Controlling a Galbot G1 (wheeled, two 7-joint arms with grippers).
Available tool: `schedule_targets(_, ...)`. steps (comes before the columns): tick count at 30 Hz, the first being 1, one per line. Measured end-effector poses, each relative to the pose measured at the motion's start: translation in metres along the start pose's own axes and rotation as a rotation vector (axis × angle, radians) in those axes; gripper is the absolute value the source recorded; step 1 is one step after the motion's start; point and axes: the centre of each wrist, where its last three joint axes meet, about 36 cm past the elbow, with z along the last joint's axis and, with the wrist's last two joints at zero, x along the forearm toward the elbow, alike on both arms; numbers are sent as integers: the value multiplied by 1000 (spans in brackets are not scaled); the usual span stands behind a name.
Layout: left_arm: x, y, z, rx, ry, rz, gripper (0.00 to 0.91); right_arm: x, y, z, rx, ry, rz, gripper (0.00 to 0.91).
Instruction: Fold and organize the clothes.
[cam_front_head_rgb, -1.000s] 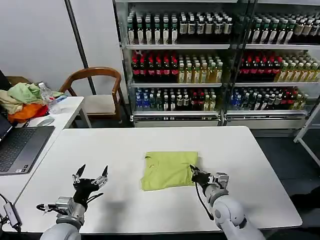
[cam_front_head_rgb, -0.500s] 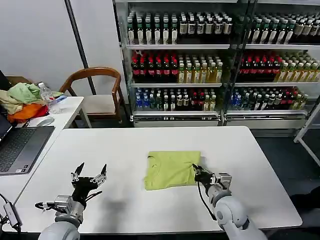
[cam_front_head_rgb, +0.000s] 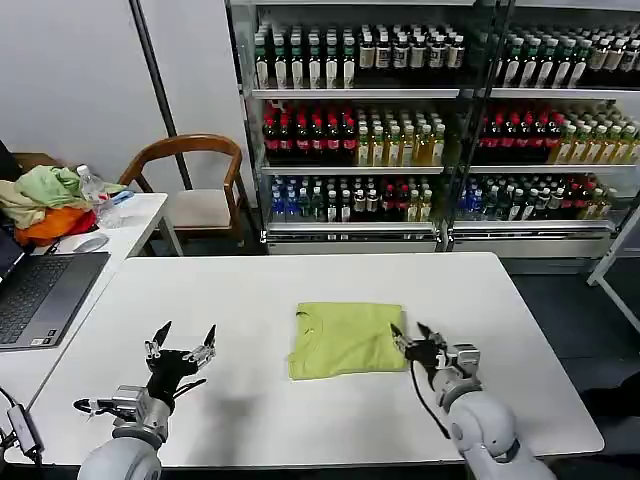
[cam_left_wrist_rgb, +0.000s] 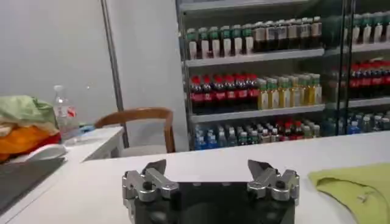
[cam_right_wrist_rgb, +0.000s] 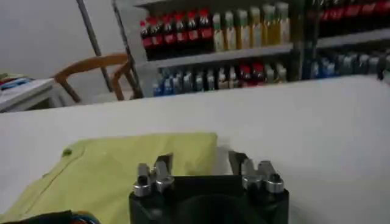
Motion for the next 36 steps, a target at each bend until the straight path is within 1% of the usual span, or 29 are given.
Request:
schedule_targets(6,-7,3,0,-29,-30,8,907,1,-18,-15,82,-94,57,907)
schedule_targets(11,-19,9,1,-73,-70,28,907,0,-27,-26,153,-178,70,907)
schedule_targets(16,-34,23,0,-120,-124,40,907,-4,-38,-32,217,-237,97,907)
schedule_targets(24,-50,35,-3,-146,-194,65,907,-14,-52,-24,290,-289,136,907)
schedule_targets(29,-53,39,-1,-170,-211,67,907,-19,-61,-18,334,-324,152,907)
schedule_targets(36,-55,41,-1,-202,-231,75,907,-19,-77,-11,391,-347,174,907)
